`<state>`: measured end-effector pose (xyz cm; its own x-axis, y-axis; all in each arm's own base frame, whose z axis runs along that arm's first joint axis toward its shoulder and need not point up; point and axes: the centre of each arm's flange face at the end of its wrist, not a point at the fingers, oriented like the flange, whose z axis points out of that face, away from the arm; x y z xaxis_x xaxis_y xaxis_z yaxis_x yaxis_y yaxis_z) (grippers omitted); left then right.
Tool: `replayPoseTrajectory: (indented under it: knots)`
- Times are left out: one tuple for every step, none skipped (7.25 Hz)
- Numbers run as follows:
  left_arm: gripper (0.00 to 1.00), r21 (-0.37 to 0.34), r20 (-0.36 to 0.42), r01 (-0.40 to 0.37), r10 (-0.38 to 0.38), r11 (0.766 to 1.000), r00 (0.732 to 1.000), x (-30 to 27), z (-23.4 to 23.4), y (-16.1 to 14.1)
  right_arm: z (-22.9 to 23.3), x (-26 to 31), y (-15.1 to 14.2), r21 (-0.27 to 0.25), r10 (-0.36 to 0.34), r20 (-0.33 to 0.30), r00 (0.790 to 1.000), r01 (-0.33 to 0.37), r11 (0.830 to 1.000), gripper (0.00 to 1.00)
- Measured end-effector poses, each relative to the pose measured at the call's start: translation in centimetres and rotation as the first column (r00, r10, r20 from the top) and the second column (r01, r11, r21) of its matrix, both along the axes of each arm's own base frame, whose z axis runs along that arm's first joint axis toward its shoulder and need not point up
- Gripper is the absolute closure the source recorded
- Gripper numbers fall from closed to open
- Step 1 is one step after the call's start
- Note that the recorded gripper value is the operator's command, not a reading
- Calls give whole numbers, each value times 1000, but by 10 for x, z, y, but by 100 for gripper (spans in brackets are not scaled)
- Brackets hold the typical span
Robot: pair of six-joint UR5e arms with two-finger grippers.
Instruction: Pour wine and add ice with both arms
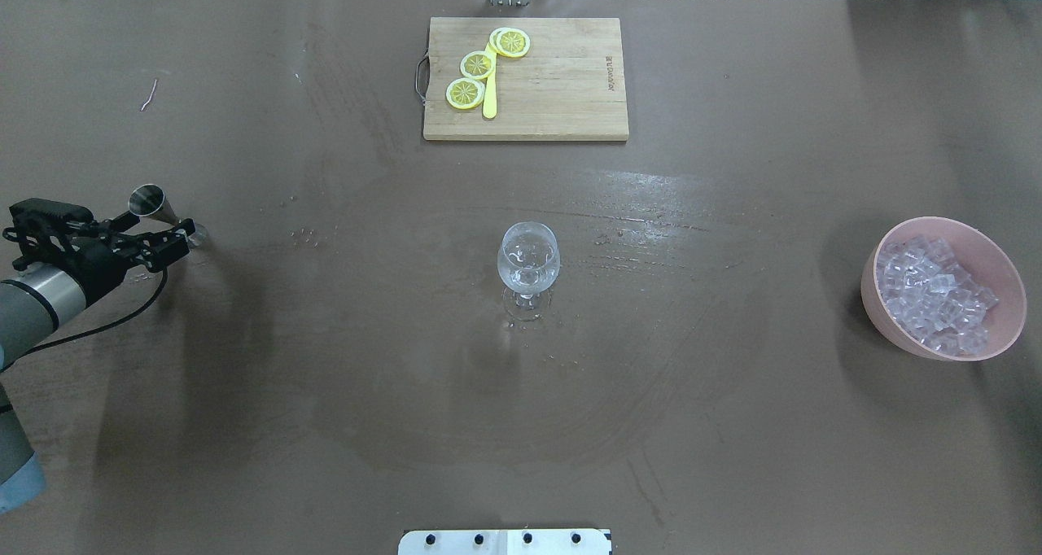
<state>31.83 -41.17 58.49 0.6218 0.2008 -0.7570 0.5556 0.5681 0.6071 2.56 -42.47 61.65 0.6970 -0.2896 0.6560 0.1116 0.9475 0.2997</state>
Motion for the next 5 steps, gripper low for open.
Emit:
replayPoseTrajectory:
  knots:
    - [2, 10, -5, 18, -18, 1000, 1000, 1, 1, -1, 0, 0, 0, 0, 0, 0, 1000, 0, 1000, 0]
    - [2, 18, -2, 36, -36, 999, 999, 3, 1, -1, 0, 0, 0, 0, 0, 0, 1000, 0, 1000, 0]
    - [2, 26, 8, 58, -58, 998, 998, 5, 1, 0, 0, 0, 0, 0, 0, 0, 1000, 0, 1000, 0]
    - [2, 33, 19, 68, -69, 997, 997, 9, 2, 4, 0, 0, 0, 0, 0, 0, 1000, 0, 1000, 0]
    - [3, 39, 28, 75, -76, 996, 997, 15, 3, 8, 1, 0, 0, -1, 0, 0, 1000, 0, 1000, 0]
